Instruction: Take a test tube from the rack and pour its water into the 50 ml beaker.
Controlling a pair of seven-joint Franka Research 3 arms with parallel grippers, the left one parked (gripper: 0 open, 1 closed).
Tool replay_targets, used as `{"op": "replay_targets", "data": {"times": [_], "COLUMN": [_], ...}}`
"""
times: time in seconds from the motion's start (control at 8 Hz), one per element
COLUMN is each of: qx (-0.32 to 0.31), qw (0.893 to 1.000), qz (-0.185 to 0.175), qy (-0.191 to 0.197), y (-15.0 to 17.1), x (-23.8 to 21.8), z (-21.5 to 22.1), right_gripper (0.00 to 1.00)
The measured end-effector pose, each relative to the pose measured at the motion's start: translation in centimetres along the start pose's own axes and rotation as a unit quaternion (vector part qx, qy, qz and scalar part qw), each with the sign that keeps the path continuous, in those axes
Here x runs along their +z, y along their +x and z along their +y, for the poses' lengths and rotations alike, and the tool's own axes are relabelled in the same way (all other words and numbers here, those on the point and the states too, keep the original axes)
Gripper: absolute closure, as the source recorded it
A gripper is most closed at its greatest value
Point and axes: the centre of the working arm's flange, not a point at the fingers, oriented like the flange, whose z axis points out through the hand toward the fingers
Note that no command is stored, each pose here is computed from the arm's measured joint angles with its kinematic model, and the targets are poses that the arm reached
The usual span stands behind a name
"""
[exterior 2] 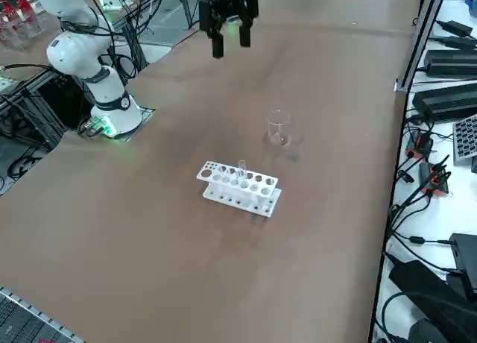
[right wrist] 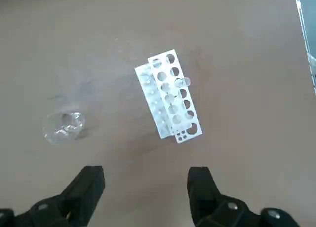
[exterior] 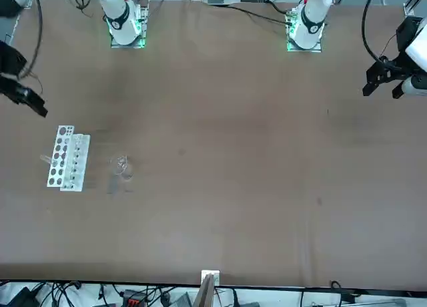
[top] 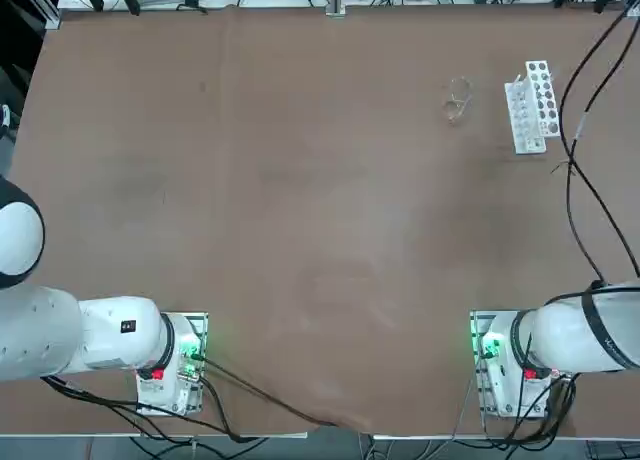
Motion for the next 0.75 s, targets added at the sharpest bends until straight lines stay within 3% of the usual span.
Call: {"op": "replay_targets", "data": {"times": [0.38, 0.75], "qx": [0.062, 0.165], "qw": [0.997, 0.972], "qz": [-0.004, 0.046], "qy": [-0.053, -0.163], "y": [1.2, 1.6], "x": [5.4, 12.6], "z": [-4.2, -9.8], "right_gripper": [0.0, 0.0]}}
